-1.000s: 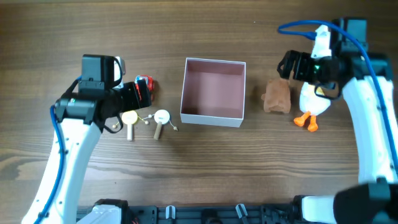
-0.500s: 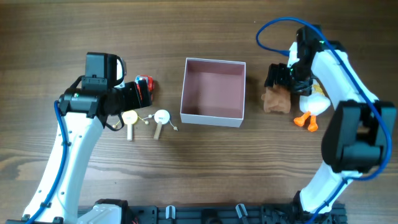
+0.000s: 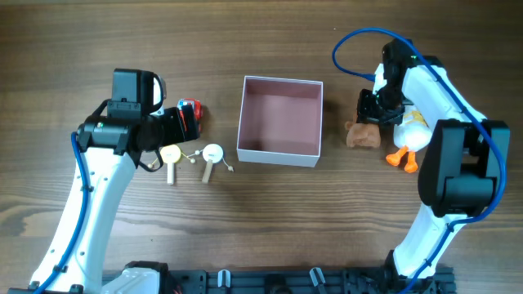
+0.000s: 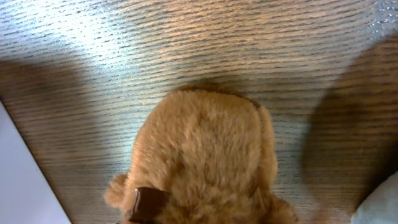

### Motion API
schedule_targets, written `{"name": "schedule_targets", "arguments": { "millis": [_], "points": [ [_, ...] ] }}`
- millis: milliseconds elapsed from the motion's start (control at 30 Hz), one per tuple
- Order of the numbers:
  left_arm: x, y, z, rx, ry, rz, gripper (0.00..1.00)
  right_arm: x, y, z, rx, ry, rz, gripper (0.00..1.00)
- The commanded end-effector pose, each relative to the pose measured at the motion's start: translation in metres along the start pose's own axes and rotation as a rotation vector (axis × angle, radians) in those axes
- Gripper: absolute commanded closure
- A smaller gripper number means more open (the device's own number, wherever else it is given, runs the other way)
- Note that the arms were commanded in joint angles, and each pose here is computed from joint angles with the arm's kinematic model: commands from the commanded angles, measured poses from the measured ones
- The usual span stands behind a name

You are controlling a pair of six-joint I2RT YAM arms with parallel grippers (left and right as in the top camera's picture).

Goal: Pack container
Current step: 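Carry the brown plush into the white box and release it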

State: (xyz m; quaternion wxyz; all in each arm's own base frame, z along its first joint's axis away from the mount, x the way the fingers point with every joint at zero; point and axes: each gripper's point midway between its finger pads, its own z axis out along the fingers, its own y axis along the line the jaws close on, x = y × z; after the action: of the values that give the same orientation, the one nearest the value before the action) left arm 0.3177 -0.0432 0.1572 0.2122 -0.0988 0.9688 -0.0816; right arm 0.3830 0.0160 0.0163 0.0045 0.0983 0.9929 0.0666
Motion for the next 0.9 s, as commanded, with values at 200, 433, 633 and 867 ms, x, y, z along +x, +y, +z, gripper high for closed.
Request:
{"name": "schedule_targets", "arguments": {
  "millis": [200,433,633,867],
  "points": [
    [-0.007,0.001,-0.004,-0.005,-0.018,0.01,0.0,0.018,0.067,-0.123,-0.075,-0.258,-0.112,0.95],
    [-0.007,0.001,-0.004,-0.005,-0.018,0.01,0.0,0.074,0.187,-0.216,-0.288,-0.553,-0.229,0.94],
    [-0.007,0.001,-0.004,-0.005,-0.018,0.01,0.0,0.07,0.234,-0.162,-0.218,-0.545,-0.263,0.92],
    [-0.007,0.001,-0.004,-0.005,-0.018,0.01,0.0,0.025,0.259,-0.058,-0.165,-0.485,-0.264,0.89]
  ]
}}
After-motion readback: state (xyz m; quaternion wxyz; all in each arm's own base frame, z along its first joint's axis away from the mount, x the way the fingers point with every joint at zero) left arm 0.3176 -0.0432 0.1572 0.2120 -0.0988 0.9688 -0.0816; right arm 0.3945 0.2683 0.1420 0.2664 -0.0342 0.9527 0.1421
